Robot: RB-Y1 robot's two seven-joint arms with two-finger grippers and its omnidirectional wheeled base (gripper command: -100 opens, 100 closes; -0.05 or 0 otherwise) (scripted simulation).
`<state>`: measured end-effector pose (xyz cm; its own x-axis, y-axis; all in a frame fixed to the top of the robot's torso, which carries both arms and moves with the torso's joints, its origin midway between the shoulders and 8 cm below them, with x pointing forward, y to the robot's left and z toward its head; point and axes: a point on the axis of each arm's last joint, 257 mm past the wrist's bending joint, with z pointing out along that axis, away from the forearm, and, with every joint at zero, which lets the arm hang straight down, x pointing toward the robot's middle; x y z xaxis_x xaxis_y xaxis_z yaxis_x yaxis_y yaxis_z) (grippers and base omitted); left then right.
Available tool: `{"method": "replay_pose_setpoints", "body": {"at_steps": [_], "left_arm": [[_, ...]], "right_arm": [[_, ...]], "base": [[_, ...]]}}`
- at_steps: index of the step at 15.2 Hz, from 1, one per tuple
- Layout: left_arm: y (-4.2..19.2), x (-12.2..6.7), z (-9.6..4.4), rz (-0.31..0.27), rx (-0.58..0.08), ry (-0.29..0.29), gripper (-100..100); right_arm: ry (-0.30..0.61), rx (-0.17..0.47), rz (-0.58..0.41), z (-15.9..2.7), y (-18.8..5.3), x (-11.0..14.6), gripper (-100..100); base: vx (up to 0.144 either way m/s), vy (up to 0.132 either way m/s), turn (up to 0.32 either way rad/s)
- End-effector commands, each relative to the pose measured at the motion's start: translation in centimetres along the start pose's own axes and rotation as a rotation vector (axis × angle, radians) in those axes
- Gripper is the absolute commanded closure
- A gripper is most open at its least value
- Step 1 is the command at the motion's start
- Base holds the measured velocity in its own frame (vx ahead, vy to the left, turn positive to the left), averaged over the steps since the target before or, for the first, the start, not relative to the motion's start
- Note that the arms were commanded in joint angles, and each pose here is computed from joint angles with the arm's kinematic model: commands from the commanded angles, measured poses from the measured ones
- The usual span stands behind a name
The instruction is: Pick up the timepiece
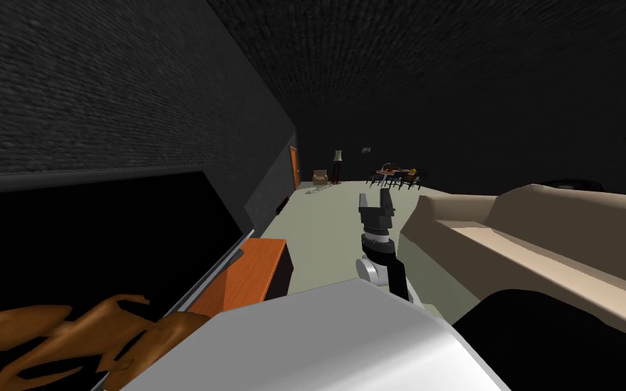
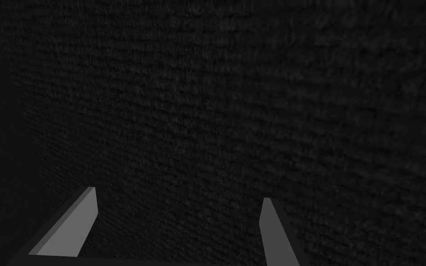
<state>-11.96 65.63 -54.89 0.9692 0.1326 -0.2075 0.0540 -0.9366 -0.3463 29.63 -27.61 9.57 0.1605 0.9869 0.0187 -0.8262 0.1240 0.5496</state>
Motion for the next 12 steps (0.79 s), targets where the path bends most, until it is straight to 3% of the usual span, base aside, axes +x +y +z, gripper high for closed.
{"method": "replay_pose_setpoints", "body": {"at_steps": [1,5,6,11,12], "left_arm": [[0.9,-0.2,0.5,-0.006,0.003,0.000,-100],[1.9,-0.5,1.0,-0.011,0.001,-0.002,-100],[2.2,-0.6,1.1,-0.015,0.006,0.001,100],[0.0,0.0,0.0,0.000,0.000,0.000,100],[0.5,-0.1,0.3,-0.007,0.003,0.001,100]], "right_arm": [[0.000,0.000,0.000,0.0,0.0,0.0,0],[0.000,0.000,0.000,0.0,0.0,0.0,0],[0.000,0.000,0.000,0.0,0.0,0.0,0],[0.000,0.000,0.000,0.0,0.0,0.0,0],[0.000,0.000,0.000,0.0,0.0,0.0,0]], "base": [[-0.011,0.018,-0.031],[-0.030,0.045,-0.084],[-0.005,0.005,-0.015],[0.020,-0.024,0.070],[0.017,-0.030,0.040]]}}
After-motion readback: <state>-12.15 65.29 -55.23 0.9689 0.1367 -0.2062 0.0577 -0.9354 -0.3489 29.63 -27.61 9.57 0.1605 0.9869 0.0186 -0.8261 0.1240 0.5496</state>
